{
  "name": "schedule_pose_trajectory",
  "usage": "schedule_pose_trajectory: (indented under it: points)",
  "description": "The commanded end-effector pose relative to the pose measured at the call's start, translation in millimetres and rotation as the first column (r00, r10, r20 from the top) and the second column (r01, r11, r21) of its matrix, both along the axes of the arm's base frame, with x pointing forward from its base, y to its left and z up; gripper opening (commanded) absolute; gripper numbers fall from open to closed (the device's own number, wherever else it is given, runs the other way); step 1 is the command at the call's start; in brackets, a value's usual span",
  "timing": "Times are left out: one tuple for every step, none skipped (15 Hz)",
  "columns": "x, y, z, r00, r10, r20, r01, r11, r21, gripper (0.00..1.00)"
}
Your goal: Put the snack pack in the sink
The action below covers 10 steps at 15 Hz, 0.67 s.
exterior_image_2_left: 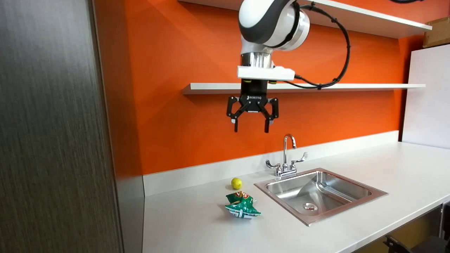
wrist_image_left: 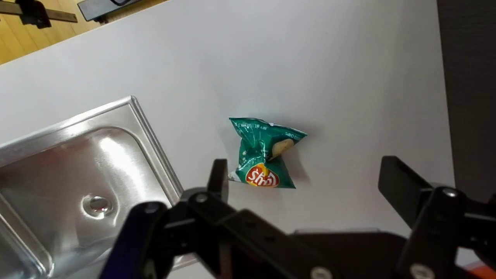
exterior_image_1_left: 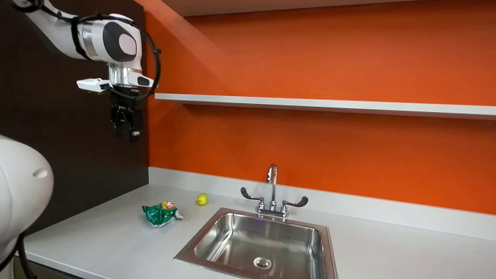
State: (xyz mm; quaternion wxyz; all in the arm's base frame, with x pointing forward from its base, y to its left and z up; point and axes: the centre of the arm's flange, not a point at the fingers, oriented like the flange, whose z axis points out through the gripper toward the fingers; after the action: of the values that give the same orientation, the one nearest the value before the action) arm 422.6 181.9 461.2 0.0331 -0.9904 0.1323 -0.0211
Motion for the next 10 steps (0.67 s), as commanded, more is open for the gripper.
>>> schedule_pose_trajectory:
  points:
    - [23, -2, -42, 1.0, -0.004, -0.013, 0.004, 1.0, -0.012, 1.0]
    - [29, -4, -56, 1.0, -0.005, -0.019, 0.005, 1.0, -0.009, 1.0]
    - [33, -5, -66, 1.0, -0.007, -0.022, 0.007, 1.0, -0.009, 1.0]
    - [38, -6, -78, 1.0, -0.007, -0.026, 0.007, 1.0, -0.007, 1.0]
    - [42, -7, -88, 0.999, -0.008, -0.031, 0.008, 1.0, -0.005, 1.0]
    - [47, -8, -100, 0.999, -0.01, -0.037, 0.01, 1.0, -0.004, 1.0]
    - [51, -9, -110, 0.999, -0.01, -0.041, 0.01, 1.0, -0.003, 1.0]
    - [54, -10, -120, 0.999, -0.011, -0.047, 0.011, 1.0, -0.001, 1.0]
    - [58, -10, -130, 0.999, -0.011, -0.051, 0.011, 1.0, -0.002, 1.0]
    - [61, -10, -140, 0.998, -0.011, -0.055, 0.011, 1.0, -0.003, 1.0]
